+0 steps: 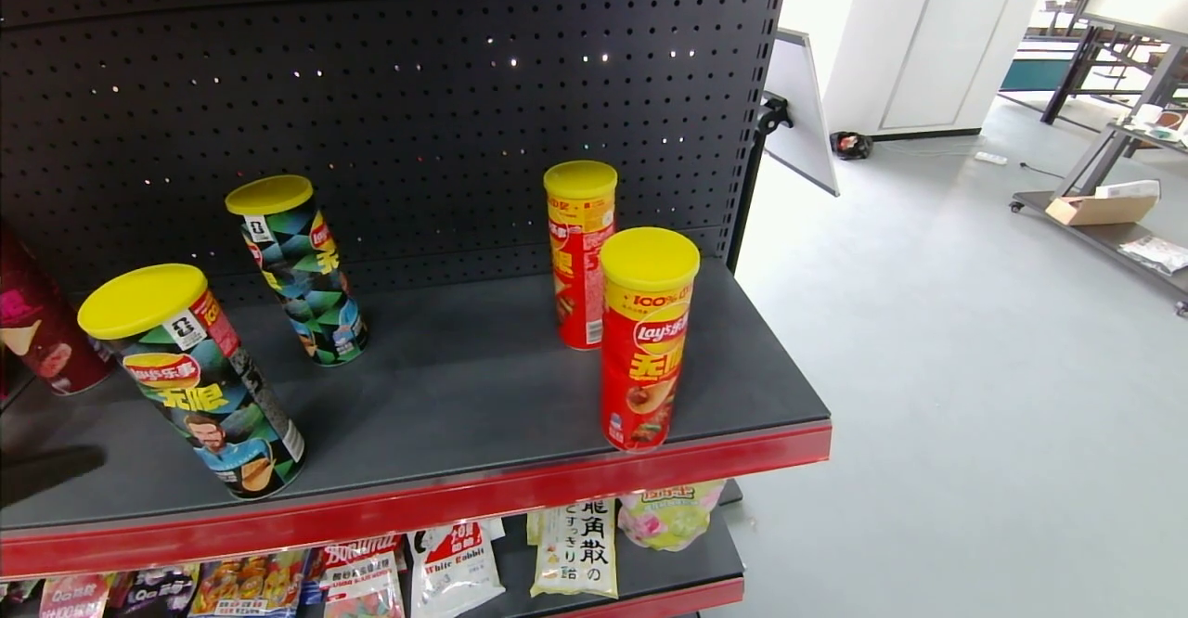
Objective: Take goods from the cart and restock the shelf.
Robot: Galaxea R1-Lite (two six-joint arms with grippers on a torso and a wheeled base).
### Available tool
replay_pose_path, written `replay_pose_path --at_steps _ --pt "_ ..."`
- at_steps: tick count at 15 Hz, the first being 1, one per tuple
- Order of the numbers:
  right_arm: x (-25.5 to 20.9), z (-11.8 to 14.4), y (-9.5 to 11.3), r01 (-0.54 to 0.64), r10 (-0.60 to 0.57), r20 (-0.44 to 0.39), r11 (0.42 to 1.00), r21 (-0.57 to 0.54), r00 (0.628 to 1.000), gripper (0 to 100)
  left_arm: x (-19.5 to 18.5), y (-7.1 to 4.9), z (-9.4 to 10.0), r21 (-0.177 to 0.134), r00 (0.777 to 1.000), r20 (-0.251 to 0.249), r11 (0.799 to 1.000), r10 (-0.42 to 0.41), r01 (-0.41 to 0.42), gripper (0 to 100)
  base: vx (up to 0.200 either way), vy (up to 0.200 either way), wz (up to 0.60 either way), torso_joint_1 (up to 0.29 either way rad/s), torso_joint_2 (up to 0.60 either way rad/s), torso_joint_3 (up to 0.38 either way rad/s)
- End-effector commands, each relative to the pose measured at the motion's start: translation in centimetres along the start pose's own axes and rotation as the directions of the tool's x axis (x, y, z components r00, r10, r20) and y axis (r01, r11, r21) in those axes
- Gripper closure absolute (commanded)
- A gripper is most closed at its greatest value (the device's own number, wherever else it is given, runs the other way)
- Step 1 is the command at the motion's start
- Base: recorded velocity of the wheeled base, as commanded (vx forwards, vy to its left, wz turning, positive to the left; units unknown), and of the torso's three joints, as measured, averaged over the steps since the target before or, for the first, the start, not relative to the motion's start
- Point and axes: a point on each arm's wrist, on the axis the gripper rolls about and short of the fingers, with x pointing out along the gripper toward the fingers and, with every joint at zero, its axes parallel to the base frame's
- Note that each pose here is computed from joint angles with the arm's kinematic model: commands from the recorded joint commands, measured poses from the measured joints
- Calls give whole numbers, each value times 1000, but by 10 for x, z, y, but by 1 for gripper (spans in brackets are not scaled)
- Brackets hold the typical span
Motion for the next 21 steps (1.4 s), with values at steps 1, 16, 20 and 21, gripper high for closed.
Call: replay_pose_path --at_steps 1,16,20,21 --pt "0 0 0 0 0 -1 1000 0 1000 0 -67 -28 -73 -102 933 156 944 326 -313 0 0 0 0 0 0 0" --pt "0 0 0 -5 5 -2 1000 -6 1000 0 -32 -21 -125 -331 737 17 700 675 -633 0 0 0 0 0 0 0" --pt "0 0 0 -6 6 -2 1000 -8 1000 0 -6 -16 -161 -232 818 200 838 539 -495 0 0 0 0 0 0 0" --pt "0 0 0 -6 6 -2 1000 -8 1000 0 -4 -15 -160 -200 820 252 857 514 -475 0 0 0 0 0 0 0"
